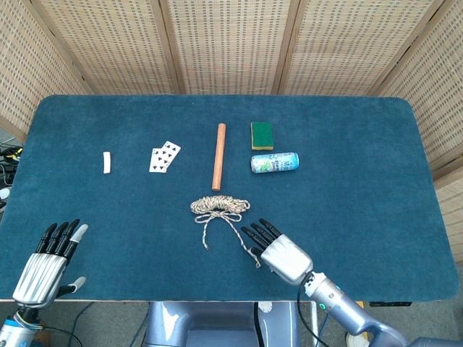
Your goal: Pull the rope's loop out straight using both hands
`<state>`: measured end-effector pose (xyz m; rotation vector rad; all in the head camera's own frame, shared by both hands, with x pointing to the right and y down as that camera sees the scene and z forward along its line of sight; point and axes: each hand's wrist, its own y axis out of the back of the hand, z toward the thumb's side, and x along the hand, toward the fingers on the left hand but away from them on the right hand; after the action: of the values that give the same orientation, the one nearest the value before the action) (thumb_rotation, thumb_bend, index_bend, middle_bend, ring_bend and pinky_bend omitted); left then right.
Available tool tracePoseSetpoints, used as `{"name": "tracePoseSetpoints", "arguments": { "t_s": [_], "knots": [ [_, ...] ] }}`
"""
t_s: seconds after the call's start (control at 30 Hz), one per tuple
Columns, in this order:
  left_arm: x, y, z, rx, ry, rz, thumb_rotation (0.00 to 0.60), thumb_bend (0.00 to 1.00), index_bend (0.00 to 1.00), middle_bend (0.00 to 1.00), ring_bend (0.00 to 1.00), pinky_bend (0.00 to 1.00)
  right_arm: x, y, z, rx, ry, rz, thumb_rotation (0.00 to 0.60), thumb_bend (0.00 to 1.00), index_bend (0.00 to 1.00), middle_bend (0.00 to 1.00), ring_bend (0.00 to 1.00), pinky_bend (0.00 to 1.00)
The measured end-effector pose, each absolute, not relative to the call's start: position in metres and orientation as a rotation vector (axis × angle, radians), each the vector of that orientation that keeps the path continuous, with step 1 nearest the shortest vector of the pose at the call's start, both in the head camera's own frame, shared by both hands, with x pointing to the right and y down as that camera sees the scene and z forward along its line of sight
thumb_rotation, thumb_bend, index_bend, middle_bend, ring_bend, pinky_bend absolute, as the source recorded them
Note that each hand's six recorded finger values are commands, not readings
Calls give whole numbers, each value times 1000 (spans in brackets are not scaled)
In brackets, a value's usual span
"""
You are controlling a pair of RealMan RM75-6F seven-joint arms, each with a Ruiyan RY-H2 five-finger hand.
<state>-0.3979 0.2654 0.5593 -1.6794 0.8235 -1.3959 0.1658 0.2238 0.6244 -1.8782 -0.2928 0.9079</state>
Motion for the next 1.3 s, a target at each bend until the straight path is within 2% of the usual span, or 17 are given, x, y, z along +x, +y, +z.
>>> {"name": "tracePoseSetpoints", "arguments": {
  "t_s": [0.37,1.3],
  "knots": [
    [-398,265,562,-1681,816,-1402,600,0,0,0,0,0,147,252,661,-1860,-170,948,600,1000,416,0,0,0],
    [-396,266,565,-1679,801,-1411,600,0,0,0,0,0,168,259,693,-1752,-125,1080,600,1000,453,0,0,0]
  ]
}}
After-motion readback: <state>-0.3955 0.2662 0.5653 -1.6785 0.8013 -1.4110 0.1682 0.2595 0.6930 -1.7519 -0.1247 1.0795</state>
